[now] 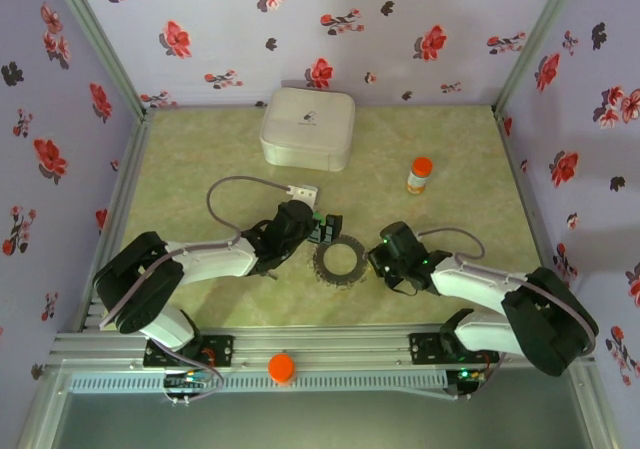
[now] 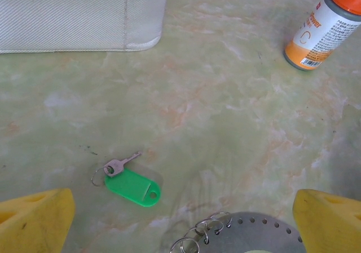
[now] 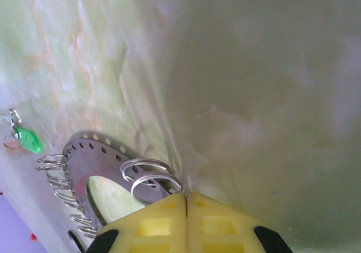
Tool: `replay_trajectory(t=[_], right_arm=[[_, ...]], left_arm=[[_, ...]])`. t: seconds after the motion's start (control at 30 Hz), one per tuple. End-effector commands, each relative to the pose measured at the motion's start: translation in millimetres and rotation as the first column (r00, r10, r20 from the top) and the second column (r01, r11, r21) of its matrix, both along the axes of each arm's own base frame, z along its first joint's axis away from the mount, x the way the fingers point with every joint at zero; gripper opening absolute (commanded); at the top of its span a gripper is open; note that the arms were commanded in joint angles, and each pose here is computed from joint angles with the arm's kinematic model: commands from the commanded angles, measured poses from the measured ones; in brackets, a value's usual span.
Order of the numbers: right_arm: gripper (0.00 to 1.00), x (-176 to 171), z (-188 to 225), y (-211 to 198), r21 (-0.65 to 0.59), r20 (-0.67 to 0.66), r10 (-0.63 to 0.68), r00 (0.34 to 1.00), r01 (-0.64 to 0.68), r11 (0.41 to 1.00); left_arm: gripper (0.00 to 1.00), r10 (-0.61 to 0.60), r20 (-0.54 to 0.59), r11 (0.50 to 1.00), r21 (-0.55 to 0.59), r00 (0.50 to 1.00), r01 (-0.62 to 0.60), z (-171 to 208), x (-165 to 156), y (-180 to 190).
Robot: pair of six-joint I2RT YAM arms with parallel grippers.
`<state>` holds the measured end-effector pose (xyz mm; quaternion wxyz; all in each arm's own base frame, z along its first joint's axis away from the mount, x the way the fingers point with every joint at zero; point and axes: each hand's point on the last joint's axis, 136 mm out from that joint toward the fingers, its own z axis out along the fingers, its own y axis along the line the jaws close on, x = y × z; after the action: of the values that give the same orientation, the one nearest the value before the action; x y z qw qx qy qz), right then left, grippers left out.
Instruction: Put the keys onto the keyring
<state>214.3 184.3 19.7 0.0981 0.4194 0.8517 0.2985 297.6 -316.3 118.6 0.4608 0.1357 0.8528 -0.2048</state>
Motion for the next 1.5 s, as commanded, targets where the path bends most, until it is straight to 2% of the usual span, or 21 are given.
replay_trajectory(t=[0.0,0.2,0.3,0.43,0.6,0.87,1.03,1.1,1.17,1.23,1.4,1.47], right_arm=[[0.0,6.7,7.6,-2.2,-0.038,0.018,0.018,1.0,-0.018,0.999],[0.0,17.9,42.5,5.1,-0.11,0.133,0.174,0.976,-0.16,0.981],[0.0,24.8,67.7,8.1,-0.2,0.216,0.31,0.926,-0.268,0.942],[0.0,35.0,110.2,15.2,-0.361,0.319,0.524,0.79,-0.41,0.838],[0.0,50.5,165.7,29.2,-0.515,0.424,0.695,0.581,-0.476,0.713],[0.0,71.2,203.5,62.6,-0.548,0.507,0.797,0.329,-0.591,0.593],[0.0,74.0,216.6,81.2,-0.58,0.549,0.815,0.184,-0.618,0.53],[0.0,71.5,224.6,87.7,-0.59,0.578,0.807,0.121,-0.621,0.516],[0.0,67.7,230.7,91.6,-0.607,0.597,0.8,0.06,-0.618,0.5],[0.0,63.2,233.6,93.2,-0.628,0.605,0.796,0.006,-0.611,0.482],[0.0,52.5,233.1,94.3,-0.672,0.58,0.81,-0.091,-0.615,0.412],[0.0,47.1,229.2,94.0,-0.689,0.556,0.822,-0.124,-0.622,0.372]], left_arm=[[1.0,-0.002,0.015,1.0,-0.019,1.0,0.002,2.9,-2.2,-1.4],[1.0,-0.008,0.053,1.0,-0.022,0.999,0.009,13.2,-2.1,1.4],[1.0,-0.001,0.073,1.0,-0.009,0.997,0.002,23.0,0.7,10.3],[1.0,0.017,0.054,1.0,-0.018,0.998,-0.016,36.1,11.9,35.7],[1.0,-0.011,0.081,0.999,-0.03,0.997,0.014,62.8,19.7,64.7],[1.0,-0.045,0.141,0.999,0.036,0.989,0.04,94.9,28.2,104.4],[0.99,-0.132,0.176,0.991,0.041,0.975,0.127,109.4,20.9,99.8],[0.96,-0.16,0.19,0.987,0.027,0.969,0.158,115.5,16.7,96.0],[0.84,-0.182,0.225,0.983,0.007,0.957,0.186,122.1,12.2,93.3],[0.77,-0.202,0.274,0.977,-0.007,0.94,0.212,127.4,6.8,91.8],[0.74,-0.27,0.36,0.953,-0.031,0.893,0.3,141.6,-10.1,85.2],[0.76,-0.273,0.417,0.946,-0.045,0.867,0.32,145.1,-14.5,84.5]])
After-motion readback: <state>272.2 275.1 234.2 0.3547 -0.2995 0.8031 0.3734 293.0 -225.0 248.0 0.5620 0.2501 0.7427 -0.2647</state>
